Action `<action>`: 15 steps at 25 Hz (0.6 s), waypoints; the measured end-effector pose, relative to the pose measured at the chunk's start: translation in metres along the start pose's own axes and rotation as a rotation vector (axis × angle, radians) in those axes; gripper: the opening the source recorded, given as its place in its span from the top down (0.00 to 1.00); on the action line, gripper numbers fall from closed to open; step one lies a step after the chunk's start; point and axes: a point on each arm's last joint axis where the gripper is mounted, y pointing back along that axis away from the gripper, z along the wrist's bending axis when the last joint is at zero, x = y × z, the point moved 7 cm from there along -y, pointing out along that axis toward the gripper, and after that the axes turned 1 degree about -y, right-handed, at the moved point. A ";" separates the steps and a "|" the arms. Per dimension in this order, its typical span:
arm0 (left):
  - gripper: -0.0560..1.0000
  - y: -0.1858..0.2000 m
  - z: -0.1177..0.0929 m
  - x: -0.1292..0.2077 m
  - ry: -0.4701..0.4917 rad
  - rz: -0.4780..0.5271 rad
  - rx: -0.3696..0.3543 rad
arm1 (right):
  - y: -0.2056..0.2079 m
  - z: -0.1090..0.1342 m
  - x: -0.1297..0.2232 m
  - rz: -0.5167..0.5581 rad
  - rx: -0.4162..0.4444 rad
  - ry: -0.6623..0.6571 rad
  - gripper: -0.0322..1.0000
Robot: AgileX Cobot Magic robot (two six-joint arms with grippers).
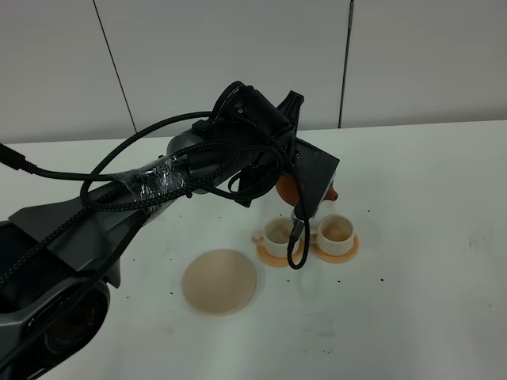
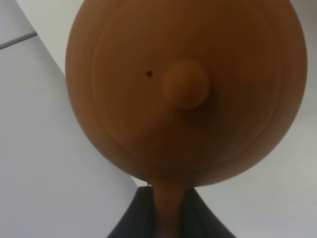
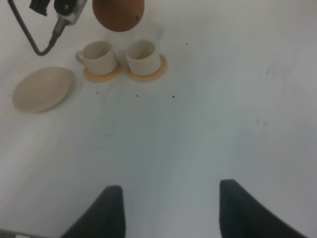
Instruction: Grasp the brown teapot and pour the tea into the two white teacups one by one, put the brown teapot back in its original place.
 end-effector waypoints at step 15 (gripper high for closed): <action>0.79 0.001 0.002 -0.003 -0.036 -0.005 -0.009 | 0.000 0.000 0.000 0.000 0.000 -0.001 0.56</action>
